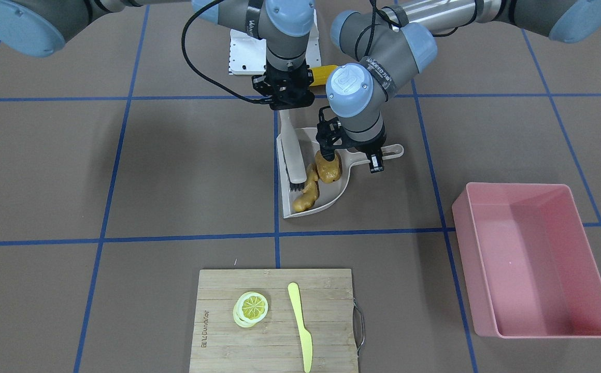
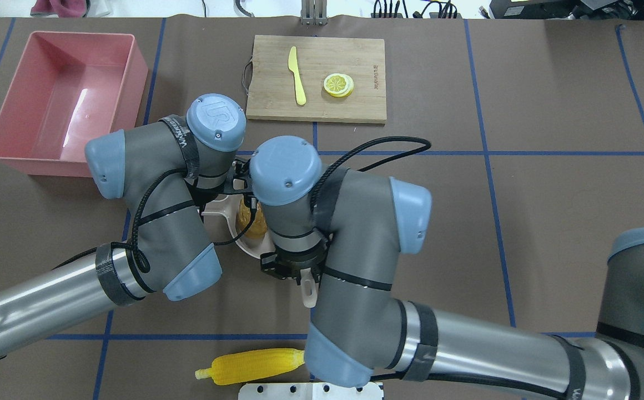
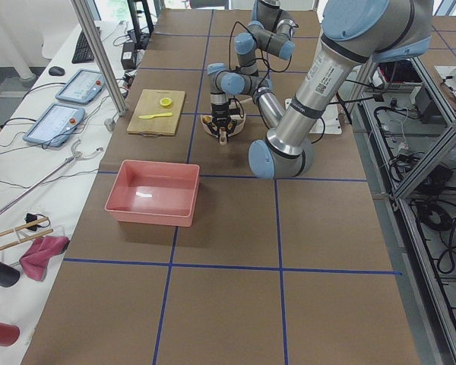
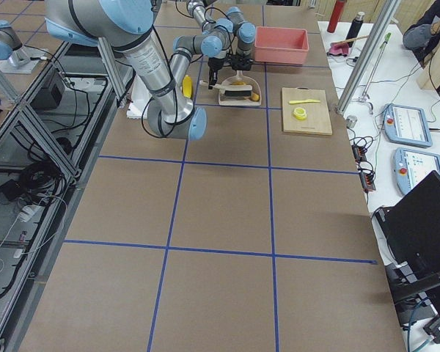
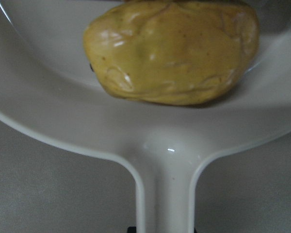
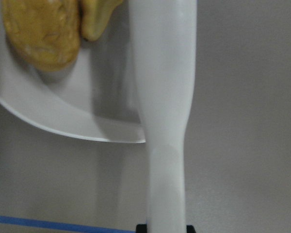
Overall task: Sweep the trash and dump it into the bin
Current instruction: 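Carry the dustpan toward the pink bin with left gripper while right withdraws brush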
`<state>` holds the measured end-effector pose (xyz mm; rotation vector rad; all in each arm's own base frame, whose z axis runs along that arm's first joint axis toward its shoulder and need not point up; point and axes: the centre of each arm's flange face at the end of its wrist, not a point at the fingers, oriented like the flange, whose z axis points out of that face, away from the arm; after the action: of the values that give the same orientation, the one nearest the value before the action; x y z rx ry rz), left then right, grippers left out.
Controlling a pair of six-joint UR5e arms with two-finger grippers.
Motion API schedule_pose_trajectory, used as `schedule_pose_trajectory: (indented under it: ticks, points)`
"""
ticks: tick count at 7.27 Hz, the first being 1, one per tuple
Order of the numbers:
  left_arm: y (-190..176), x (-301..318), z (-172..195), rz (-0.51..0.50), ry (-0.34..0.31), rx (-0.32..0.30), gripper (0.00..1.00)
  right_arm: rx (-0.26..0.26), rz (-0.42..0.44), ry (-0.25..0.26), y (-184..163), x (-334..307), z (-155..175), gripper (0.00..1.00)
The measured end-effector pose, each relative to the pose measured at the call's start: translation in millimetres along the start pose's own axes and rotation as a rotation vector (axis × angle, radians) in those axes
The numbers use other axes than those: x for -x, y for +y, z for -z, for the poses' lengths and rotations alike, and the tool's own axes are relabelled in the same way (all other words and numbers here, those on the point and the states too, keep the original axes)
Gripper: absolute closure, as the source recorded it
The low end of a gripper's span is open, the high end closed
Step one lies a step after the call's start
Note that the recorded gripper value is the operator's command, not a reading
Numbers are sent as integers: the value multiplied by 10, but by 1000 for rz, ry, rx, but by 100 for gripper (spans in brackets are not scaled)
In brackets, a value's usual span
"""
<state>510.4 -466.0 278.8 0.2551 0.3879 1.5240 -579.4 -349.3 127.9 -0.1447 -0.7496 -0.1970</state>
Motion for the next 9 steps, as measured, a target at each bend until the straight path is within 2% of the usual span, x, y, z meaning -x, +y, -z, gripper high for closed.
schedule_pose_trajectory:
  ticks: [3,5,8,9]
  points:
    - [45,-29,13,-2,-4,-8,100,-44,-45,2,-67,-925,460,100]
    - [123,-75,4,-9,-20,-37,100,-62,-113,3,-13,-1247,826,100]
    - [229,-177,157,-30,-55,-136,100,-7,-296,-82,242,-1205,882,100]
    - [321,-251,244,-35,-56,-176,100,16,-323,-115,353,-1129,831,100]
